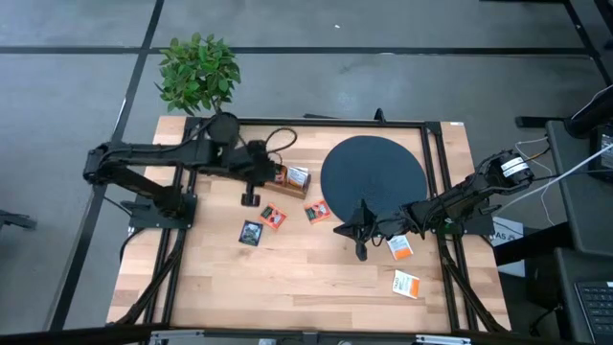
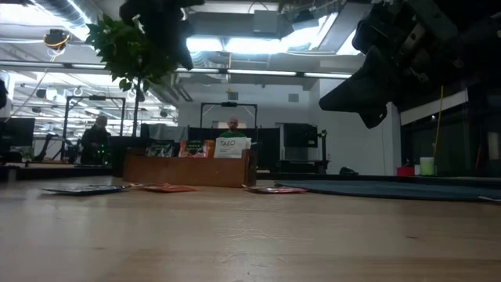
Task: Pick & Place Tea
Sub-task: Put the right orange tea bag into the middle section of the wooden organizer
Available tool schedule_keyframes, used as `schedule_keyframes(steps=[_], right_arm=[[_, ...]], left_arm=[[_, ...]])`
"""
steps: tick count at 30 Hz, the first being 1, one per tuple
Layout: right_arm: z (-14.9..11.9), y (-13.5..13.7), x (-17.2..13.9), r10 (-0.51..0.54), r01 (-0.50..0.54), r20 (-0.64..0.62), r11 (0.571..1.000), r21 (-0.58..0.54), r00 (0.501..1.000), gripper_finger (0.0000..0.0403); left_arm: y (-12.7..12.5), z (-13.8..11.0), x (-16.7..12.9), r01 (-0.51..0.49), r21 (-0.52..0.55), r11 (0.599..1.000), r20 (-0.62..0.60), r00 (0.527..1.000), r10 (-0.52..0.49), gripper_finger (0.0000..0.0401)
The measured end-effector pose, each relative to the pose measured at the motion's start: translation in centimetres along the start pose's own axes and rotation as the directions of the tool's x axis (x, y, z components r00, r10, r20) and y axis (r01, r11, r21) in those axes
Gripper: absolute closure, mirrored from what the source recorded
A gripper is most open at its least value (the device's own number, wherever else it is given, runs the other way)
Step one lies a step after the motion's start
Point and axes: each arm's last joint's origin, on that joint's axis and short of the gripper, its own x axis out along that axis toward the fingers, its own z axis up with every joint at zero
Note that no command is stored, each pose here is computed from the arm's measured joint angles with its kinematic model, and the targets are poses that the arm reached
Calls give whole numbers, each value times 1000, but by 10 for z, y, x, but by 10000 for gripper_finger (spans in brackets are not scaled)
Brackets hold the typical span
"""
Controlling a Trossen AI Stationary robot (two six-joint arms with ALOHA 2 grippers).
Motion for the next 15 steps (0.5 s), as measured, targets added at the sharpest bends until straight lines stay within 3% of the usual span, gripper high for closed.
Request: schedule_keyframes(steps=[10,15], right_arm=[[0,0,0,0,0,0,1000,20,1000,391],[0,0,0,0,0,2,1000,31,1000,391]], left_arm=[[-48,-7,22,64,-3,998,183,981,-62,399],[-65,-14,36,105,-81,991,260,962,-80,398]])
